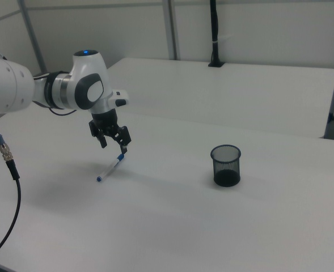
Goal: Insert the marker
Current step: 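Close the gripper on the marker's middle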
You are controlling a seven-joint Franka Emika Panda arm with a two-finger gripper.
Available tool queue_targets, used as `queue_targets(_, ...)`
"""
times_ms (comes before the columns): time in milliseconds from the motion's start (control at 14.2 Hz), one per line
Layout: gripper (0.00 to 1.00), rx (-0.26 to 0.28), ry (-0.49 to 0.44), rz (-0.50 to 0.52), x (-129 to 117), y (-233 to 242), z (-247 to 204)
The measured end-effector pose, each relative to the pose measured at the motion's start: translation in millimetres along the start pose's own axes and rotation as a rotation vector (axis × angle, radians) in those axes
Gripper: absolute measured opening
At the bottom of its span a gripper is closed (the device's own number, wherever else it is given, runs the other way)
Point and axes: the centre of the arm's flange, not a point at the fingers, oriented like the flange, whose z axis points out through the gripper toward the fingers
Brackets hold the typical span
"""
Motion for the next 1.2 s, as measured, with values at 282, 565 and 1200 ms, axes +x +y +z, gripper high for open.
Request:
queue_targets(282,0.86,-0.021,0.034,0.006,6.5,-9.4,25.0)
queue_targets(565,0.71,-0.039,0.024,0.004,7.5,-12.4,45.1)
queue_targets(1200,0.40,-0.034,0.046,-0.009,12.0,-27.0,66.0)
